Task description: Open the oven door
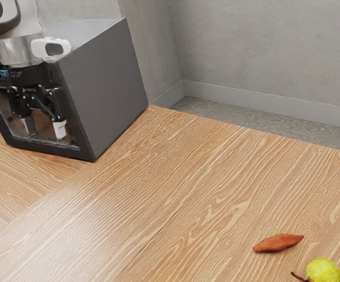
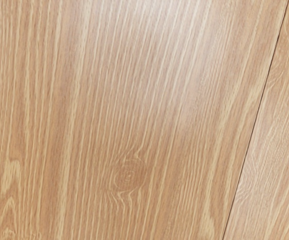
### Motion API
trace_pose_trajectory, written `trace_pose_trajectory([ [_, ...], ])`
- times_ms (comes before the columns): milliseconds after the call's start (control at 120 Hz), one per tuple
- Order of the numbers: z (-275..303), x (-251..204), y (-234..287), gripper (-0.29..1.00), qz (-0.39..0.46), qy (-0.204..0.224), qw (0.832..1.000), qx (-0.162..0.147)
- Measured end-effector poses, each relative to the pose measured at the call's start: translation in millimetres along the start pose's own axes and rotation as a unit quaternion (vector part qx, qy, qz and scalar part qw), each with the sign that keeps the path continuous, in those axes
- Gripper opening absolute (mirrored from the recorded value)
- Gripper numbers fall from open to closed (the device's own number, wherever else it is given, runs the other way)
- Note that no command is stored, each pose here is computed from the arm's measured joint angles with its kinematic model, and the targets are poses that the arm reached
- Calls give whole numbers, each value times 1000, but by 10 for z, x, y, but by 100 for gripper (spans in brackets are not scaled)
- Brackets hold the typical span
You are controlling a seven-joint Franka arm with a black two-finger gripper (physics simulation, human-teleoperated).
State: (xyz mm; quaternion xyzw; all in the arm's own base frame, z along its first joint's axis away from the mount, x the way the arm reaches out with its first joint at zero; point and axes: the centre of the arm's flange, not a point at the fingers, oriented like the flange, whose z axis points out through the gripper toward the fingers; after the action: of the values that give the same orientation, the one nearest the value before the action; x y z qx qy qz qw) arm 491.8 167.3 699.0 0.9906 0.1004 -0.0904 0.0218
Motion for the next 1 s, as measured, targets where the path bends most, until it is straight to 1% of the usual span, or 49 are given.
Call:
trace_pose_trajectory([
  [58,-67,80,-125,69,-7,42,999,5],
  [133,-225,113,-13,69,11,91,996,10],
  [142,-295,77,14,69,15,102,995,11],
  [158,-548,-98,87,69,28,136,990,13],
  [183,-942,-449,205,68,56,190,980,21],
  [208,-1234,-753,287,68,84,232,969,33],
  [233,-1414,-947,188,68,94,259,960,56],
  [258,-1496,-1023,-123,68,77,272,955,90],
  [283,-1514,-1034,-498,68,55,276,952,123],
  [317,-1403,-916,-1009,68,37,269,949,162],
  [383,-1065,-627,-1856,68,38,244,943,224],
  [400,-978,-576,-2026,68,45,239,941,236],
  [458,-708,-492,-2529,68,73,240,933,259],
  [525,-511,-438,-2945,68,108,243,920,287],
  [558,-458,-329,-2992,68,136,248,910,302],
  [583,-430,-191,-2922,68,165,253,901,312],
  [683,-394,466,-2215,68,295,278,848,342],
  [733,-415,583,-2055,68,332,284,825,358],
  [792,-440,589,-2065,68,355,284,807,378],
  [825,-464,560,-2095,68,364,279,800,385],
  [883,-503,507,-2133,68,381,267,795,390],
  [1000,-496,440,-2207,68,406,261,794,369],
])
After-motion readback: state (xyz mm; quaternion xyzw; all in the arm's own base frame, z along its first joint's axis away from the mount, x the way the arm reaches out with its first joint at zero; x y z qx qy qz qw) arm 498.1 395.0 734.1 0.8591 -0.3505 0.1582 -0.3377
